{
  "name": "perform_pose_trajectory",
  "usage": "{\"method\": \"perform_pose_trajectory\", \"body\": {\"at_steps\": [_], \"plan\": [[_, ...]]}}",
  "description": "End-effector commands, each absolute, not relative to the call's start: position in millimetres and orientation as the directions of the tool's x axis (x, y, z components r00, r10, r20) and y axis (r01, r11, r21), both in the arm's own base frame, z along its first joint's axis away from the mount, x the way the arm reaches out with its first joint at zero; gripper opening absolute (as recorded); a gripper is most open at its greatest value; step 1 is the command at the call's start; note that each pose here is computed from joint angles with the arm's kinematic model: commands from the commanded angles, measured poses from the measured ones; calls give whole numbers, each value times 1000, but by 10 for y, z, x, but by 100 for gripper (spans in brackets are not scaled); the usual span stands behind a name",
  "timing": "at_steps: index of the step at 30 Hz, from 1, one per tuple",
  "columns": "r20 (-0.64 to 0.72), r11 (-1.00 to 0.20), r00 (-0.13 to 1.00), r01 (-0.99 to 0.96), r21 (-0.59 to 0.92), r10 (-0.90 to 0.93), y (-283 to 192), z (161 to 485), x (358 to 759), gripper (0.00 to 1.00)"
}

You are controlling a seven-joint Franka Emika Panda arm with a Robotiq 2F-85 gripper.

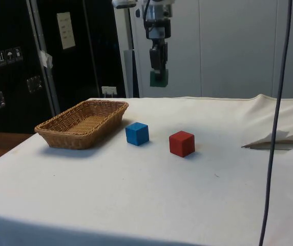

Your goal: Pick up exactly two blocks and place them into the basket.

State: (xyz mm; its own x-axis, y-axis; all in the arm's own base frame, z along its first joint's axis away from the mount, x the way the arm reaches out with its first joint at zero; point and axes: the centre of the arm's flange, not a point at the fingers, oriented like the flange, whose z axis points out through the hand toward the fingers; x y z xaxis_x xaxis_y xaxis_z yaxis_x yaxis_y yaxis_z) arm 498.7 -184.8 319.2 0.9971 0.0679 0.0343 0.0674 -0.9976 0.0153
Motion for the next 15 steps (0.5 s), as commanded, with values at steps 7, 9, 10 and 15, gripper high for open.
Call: {"method": "perform_pose_trajectory", "body": {"at_steps": [7,9,10,15], "plan": [[30,-997,997,77,22,78,-1765,3125,5225,1],[28,-997,996,79,26,80,-1726,3086,5322,1],[27,-996,997,77,37,78,-1744,3086,5308,1],[23,-996,996,80,30,81,-1679,3030,5481,1]]}}
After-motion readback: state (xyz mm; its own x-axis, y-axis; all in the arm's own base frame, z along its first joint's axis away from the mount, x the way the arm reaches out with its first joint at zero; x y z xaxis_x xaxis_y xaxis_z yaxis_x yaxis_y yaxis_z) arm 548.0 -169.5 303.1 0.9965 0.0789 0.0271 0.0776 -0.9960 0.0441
